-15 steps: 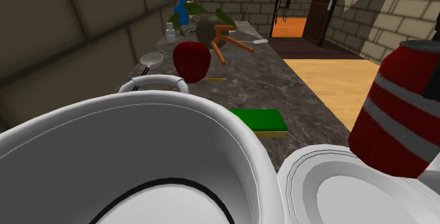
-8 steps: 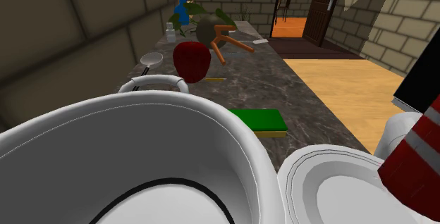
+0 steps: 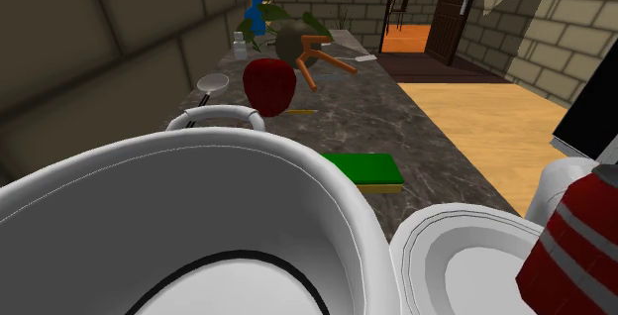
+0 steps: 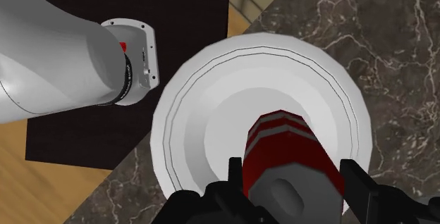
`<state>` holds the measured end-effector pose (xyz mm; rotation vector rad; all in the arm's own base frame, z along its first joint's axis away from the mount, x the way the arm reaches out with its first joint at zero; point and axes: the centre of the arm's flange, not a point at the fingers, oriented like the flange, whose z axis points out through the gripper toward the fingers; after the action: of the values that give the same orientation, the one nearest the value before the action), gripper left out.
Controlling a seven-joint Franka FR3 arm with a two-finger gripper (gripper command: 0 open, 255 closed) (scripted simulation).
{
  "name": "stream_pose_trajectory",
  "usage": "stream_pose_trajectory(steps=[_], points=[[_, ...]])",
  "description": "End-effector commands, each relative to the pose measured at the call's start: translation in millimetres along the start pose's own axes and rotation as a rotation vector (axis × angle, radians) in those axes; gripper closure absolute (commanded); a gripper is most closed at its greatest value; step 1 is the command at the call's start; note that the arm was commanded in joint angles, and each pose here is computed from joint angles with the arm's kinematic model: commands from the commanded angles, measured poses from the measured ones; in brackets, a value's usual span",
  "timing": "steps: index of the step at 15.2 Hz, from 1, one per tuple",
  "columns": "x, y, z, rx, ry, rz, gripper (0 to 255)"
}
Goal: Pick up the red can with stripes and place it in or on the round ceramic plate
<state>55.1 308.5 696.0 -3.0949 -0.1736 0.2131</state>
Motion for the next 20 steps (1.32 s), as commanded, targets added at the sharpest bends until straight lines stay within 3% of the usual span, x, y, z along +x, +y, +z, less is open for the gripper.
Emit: stream_pose_trajectory(steps=[1,7,15,16,20], points=[[1,0,11,0.000,0.000,0.000,255],[6,2,46,0.000,0.000,0.000,255],[6,2,46,0.000,0.000,0.000,255],[6,2,46,0.001,0.000,0.000,0],[6,2,46,0.000,0.000,0.000,0]])
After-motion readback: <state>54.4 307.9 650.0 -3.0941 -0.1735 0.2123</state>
